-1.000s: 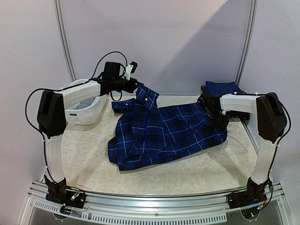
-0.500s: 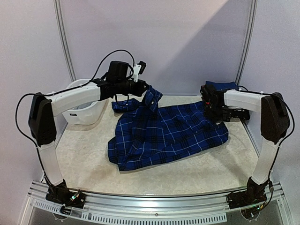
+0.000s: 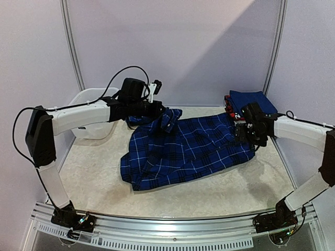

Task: Fold and stack the mixed laundry pile
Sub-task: Fold the flattened shirt at the center of the board.

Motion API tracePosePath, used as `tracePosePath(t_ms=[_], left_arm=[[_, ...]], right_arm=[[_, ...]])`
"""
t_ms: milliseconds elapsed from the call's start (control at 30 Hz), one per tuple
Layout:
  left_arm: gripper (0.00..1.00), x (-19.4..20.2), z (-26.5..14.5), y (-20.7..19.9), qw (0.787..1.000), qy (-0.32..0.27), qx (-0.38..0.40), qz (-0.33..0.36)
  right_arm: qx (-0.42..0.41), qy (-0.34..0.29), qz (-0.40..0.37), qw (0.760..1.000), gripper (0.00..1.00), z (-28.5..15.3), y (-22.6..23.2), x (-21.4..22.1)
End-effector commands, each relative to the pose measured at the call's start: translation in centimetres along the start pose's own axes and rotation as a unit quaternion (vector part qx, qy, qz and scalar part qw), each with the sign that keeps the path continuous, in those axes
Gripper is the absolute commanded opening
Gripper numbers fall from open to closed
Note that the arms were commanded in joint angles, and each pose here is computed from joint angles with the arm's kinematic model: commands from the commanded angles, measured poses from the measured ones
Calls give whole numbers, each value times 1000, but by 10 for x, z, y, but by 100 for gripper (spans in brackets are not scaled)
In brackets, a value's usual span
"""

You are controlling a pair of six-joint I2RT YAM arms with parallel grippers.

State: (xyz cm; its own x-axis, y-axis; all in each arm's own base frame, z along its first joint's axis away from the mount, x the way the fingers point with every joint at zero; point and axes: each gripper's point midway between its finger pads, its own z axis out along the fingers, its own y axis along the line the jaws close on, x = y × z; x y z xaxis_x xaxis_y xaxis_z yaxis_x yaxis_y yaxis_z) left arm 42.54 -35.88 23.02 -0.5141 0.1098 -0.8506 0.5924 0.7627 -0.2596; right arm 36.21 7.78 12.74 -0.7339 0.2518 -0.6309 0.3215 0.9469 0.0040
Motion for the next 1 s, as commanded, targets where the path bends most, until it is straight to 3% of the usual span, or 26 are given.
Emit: tracePosePath(t_ms=[0,167,300,433,533,700,833,967], left_arm=[[0,19,-17,-4,1000,-2,4,-24],[0,61,-21,3,1000,19,-14,-20],[0,73,-20,9,999,33,-28,-16],[0,72,-26,17,998,33,-51,-5],[0,70,-34,28,996,28,-83,5],[0,72,-36,33,995,31,-94,11],[0,72,-35,36,995,28,-97,7],[0,72,-33,33,996,26,-86,3]], right_arm=[[-185,7,-20,983,98,-20,52,29],[-262,36,-63,962,85,-27,86,68],[-336,67,-127,931,78,-42,131,109],[-404,67,-162,898,76,-59,169,138],[-421,75,-177,886,77,-65,184,154],[-374,113,-80,917,83,-46,176,162],[-399,163,40,902,85,-51,175,180],[-369,177,79,909,88,-48,165,190]])
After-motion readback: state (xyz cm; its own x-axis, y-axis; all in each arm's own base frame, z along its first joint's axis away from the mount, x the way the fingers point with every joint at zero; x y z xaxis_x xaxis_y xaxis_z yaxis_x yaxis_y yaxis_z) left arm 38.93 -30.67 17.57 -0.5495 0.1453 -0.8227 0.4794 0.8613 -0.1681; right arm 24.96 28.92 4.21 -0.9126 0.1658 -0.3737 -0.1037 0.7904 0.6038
